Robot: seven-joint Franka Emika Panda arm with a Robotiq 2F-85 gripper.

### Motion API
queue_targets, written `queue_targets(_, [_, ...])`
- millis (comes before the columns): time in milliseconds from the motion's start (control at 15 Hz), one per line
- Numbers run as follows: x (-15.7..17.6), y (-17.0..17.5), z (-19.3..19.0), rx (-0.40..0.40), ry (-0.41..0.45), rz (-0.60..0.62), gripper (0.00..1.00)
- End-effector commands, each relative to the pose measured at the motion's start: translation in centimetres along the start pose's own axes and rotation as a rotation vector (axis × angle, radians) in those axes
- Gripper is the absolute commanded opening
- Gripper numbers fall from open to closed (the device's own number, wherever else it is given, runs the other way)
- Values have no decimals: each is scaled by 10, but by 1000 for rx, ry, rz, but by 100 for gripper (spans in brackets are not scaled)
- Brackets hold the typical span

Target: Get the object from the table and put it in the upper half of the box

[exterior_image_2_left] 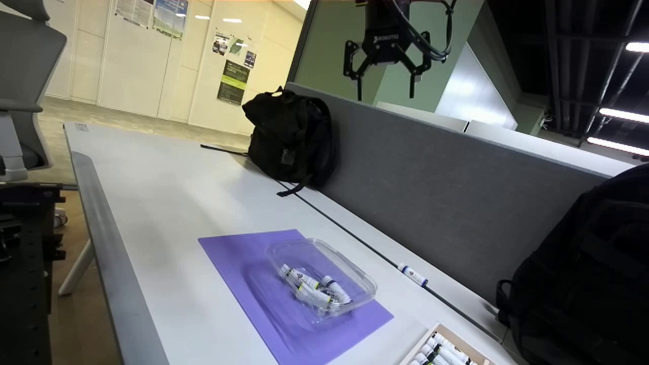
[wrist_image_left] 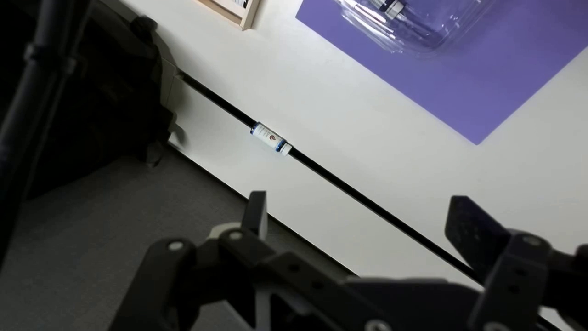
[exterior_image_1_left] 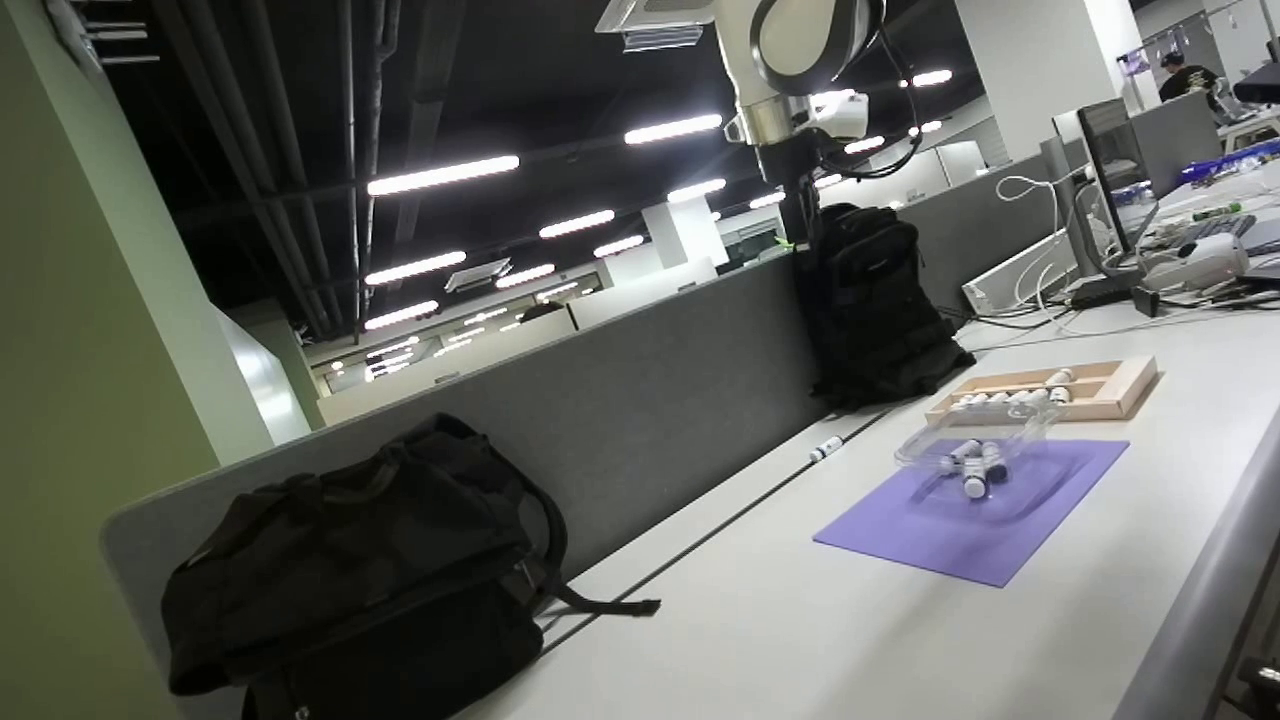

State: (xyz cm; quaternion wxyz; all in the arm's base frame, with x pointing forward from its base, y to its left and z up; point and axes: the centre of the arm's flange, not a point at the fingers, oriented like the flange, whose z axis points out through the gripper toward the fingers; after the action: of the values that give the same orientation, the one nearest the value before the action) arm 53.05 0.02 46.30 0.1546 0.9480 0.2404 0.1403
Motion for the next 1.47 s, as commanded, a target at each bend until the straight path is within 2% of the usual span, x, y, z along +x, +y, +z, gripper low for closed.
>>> queue_targets(0, [6,8,5,-10,2,-4,100])
queue_targets(200, [29,43,29,-28,9,-62,100])
queue_targets(467, [55,99,57,-173,19,-150,100])
queue_targets(600, [68,125,71,-204,-8,-176,100])
queue_targets(800, [88,157,88,-172,-79,-264,100])
queue_targets(1000, [105,178,104,-45,-210,-390,100])
queue_targets(1067, [69,142,102,-75,-147,-342,100])
queue_targets(1200, [75,149,107,-45,-188,-374,100])
queue_targets(1400, [79,151,109,-41,-196,-383,100])
